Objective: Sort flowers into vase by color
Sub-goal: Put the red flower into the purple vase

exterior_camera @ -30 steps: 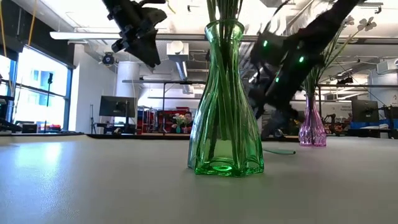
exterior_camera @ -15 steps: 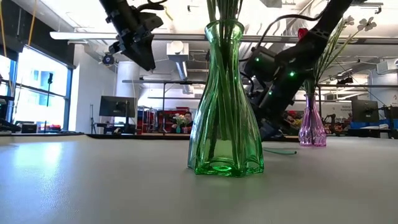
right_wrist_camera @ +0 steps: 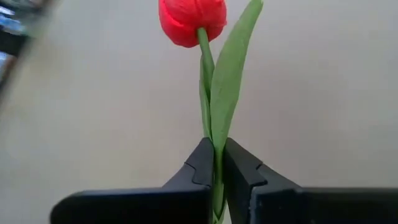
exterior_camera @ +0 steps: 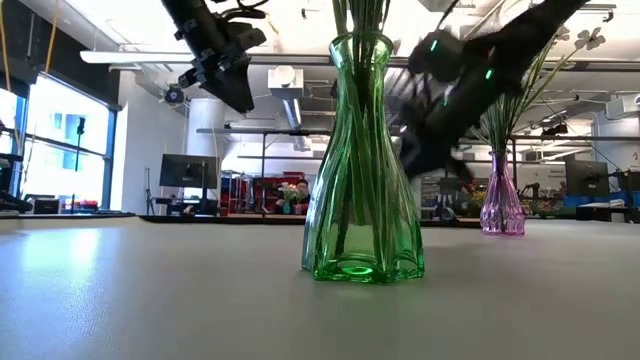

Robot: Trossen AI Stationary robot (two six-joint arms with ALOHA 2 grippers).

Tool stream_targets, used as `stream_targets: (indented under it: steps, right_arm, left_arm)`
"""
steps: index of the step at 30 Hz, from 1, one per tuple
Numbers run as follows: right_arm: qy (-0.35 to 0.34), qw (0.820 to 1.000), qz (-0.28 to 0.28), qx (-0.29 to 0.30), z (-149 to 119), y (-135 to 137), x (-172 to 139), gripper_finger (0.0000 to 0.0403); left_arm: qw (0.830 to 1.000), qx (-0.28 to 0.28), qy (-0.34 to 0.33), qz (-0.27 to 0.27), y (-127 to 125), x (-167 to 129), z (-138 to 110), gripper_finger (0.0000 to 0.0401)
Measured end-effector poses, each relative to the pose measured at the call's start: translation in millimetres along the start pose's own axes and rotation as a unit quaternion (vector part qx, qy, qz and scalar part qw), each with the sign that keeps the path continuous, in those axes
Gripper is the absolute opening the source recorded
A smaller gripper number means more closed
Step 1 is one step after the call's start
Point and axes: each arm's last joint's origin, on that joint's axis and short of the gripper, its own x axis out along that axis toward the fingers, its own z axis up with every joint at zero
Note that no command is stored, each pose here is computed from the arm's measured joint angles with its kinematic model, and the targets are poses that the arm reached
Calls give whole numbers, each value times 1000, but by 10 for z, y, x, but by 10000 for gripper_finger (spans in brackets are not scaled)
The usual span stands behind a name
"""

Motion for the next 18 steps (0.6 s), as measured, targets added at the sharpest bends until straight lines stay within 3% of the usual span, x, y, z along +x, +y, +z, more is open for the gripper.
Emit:
stream_targets:
  steps: [4, 9, 18]
  right_arm:
    - [-58, 996, 64, -22, 70, 199, -464, 2]
    - [-167, 977, 122, -52, 133, 320, -1091, 1]
    - [-356, 903, 209, -117, 176, 349, -1976, 1]
  left_arm:
    - [999, 0, -33, -16, -31, -3, 68, 90]
    - [997, -3, -70, -43, -70, -12, 146, 90]
    - [989, -4, -123, -83, -124, -41, 260, 90]
